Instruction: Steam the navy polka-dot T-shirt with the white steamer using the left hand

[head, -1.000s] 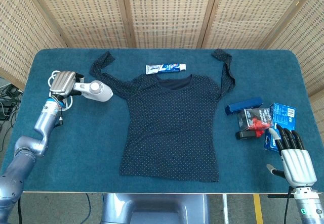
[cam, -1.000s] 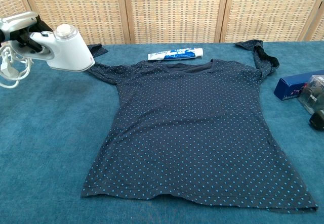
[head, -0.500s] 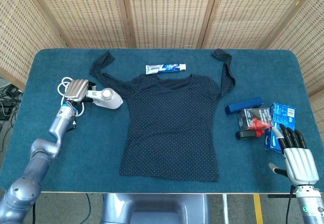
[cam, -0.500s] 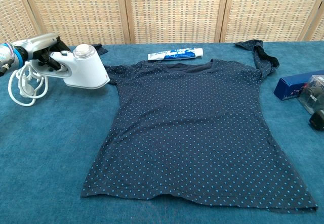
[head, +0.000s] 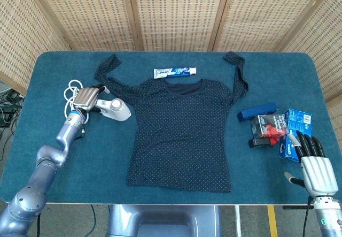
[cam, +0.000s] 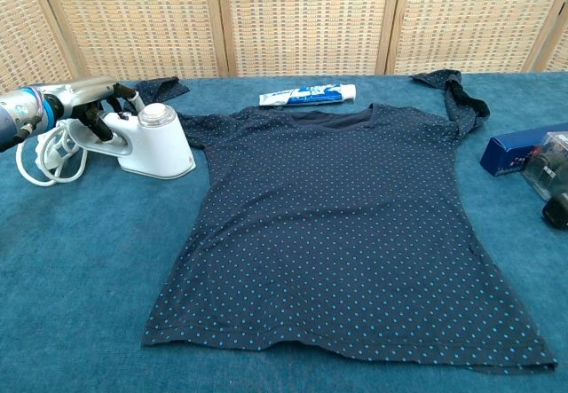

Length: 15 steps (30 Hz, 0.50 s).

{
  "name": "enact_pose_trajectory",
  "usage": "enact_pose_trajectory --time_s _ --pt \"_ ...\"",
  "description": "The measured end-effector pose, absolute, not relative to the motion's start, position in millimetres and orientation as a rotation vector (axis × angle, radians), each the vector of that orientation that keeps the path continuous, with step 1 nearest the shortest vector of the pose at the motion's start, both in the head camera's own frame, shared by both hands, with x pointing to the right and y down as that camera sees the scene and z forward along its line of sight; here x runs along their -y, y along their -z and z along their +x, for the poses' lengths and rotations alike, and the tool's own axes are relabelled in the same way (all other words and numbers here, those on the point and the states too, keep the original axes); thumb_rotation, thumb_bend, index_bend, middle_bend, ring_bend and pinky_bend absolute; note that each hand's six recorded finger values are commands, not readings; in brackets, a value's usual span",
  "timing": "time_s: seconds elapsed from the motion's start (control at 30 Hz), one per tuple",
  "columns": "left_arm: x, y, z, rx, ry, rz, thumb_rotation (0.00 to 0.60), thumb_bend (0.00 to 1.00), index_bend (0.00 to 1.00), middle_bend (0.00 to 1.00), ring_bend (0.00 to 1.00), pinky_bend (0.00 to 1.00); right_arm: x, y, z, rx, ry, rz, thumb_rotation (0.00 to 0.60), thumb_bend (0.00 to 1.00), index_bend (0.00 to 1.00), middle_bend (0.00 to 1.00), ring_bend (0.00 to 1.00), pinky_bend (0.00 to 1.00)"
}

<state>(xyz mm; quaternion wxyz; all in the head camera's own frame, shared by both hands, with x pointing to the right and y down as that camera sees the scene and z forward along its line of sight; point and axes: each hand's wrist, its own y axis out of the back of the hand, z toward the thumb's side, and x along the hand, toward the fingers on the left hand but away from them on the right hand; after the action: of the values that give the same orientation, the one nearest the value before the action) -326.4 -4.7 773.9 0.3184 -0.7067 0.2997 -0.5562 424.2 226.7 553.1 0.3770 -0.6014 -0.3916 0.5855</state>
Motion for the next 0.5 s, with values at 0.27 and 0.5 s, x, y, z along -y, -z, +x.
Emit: enact_pose_trajectory --time_s 0.27,0.5 --pt "2 -768 -329 -0.786 1.434 -1.912 0.6 0.0 0.0 0.0 0.0 0.0 -228 -550 420 0.998 -1.478 -1.546 0.6 0.0 0.01 0.0 0.0 0.0" --pt "-1 -742 -336 -0.812 1.324 -1.956 0.6 0.0 0.0 0.0 0.0 0.0 -231 -546 415 0.997 -1.452 -1.555 0.6 0.0 0.01 0.0 0.0 0.0"
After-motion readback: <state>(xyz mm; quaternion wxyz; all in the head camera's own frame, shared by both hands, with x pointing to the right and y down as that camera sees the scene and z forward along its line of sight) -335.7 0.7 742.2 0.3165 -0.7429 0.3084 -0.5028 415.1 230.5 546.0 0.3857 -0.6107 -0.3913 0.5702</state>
